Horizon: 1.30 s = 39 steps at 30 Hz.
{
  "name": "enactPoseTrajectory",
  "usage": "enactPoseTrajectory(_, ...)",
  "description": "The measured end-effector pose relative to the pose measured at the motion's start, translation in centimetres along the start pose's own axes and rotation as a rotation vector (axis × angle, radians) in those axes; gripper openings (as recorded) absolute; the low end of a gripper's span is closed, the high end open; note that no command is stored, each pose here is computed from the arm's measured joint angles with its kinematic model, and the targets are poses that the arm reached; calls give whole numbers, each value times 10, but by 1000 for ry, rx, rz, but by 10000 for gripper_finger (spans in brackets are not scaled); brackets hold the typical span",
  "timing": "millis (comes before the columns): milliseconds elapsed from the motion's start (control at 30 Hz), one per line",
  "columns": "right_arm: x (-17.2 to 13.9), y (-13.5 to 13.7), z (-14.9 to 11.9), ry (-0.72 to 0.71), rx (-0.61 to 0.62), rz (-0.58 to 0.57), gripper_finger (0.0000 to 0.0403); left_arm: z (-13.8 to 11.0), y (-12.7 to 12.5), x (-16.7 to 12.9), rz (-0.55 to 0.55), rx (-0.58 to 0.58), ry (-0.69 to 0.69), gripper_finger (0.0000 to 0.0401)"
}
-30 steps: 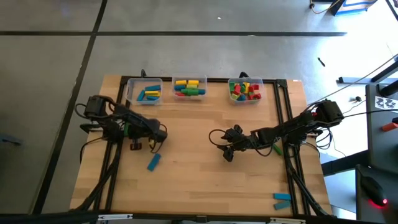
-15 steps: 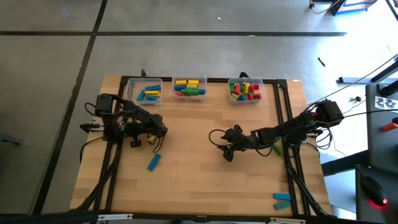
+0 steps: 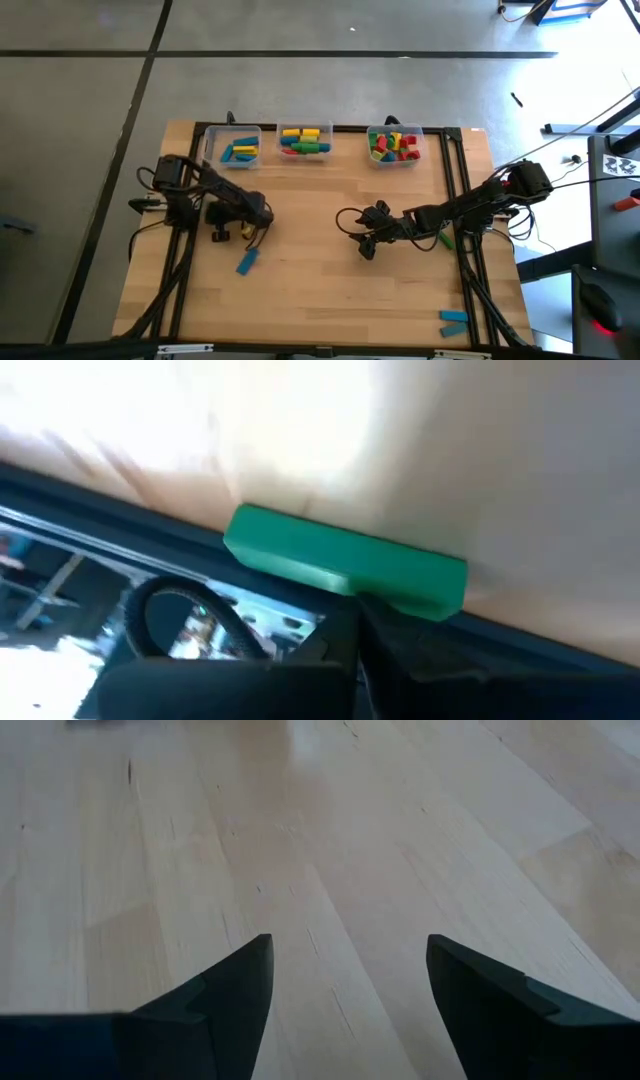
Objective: Sort blocks by size
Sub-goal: Put the green rectangular block into the left transparent bin
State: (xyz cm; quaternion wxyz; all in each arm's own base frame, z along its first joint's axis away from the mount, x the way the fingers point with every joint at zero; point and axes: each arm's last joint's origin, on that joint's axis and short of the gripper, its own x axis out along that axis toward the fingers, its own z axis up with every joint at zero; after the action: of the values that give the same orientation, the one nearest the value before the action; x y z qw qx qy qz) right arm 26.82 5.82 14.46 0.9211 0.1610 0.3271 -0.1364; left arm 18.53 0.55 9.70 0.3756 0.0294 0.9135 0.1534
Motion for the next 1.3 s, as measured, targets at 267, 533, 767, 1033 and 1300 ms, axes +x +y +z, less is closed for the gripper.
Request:
enactPoseTrajectory(267, 0, 0, 0, 0, 0, -1, 257, 1, -40, -47, 68, 50, -211, 6)
enactPoseTrajectory(533, 0, 0, 0, 0, 0, 0, 257, -1, -76, -98, 28, 88, -468, 5)
enactPoseTrajectory(767, 0, 0, 0, -1, 0, 0, 257, -23, -85, -142, 55, 168, -615, 5)
enactPoseTrajectory(1033, 0, 0, 0, 0, 0, 1, 257, -63, -66, -162, 111, 245, -795, 13)
enactPoseTrajectory(1300, 0, 1, 0, 15, 0, 24, 257, -61, -68, -166, 160, 416, -868, 117)
